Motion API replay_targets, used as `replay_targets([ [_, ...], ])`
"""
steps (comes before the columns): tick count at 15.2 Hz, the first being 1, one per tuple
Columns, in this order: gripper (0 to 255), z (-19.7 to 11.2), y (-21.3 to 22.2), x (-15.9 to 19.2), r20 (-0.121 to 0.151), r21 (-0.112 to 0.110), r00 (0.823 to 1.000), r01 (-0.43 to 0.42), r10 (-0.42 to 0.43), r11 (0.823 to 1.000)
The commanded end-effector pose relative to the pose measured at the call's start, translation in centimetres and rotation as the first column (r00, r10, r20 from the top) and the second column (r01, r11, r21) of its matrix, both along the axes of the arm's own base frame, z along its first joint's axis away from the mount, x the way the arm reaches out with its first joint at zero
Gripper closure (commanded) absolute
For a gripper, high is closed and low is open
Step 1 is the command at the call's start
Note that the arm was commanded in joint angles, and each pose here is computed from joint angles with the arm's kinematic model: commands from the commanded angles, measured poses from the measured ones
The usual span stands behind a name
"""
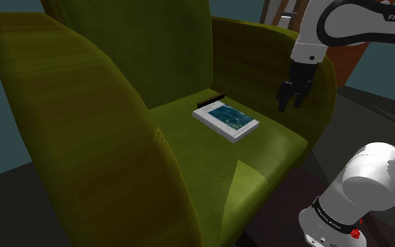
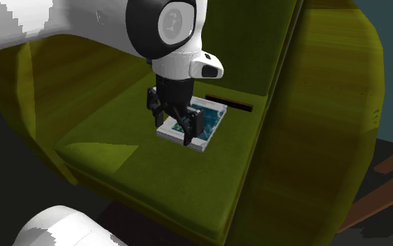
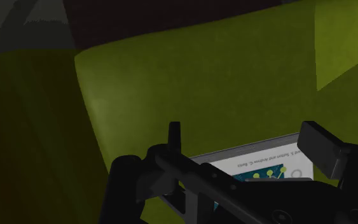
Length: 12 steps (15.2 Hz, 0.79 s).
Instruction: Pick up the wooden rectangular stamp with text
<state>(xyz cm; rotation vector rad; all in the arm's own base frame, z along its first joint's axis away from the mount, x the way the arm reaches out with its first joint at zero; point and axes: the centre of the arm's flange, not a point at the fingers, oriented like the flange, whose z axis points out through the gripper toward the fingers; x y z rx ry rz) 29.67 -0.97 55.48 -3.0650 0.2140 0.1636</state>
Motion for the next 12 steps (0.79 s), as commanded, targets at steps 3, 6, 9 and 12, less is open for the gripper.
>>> replay_targets([
  [3, 0, -0.6, 1.3, 2.1, -0.002, -0.002, 0.997, 0.081, -0.081, 0.997],
  [6, 0, -1.6, 2.9, 5.4, -0.005, -0.005, 0.980, 0.201, -0.201, 0.980],
  [9, 0, -2.6, 4.1, 8.9, -0.007, -0.009, 0.948, 0.318, -0.318, 0.948],
  [12, 0, -3.6, 4.9, 12.5, -0.008, -0.013, 0.902, 0.431, -0.431, 0.902],
])
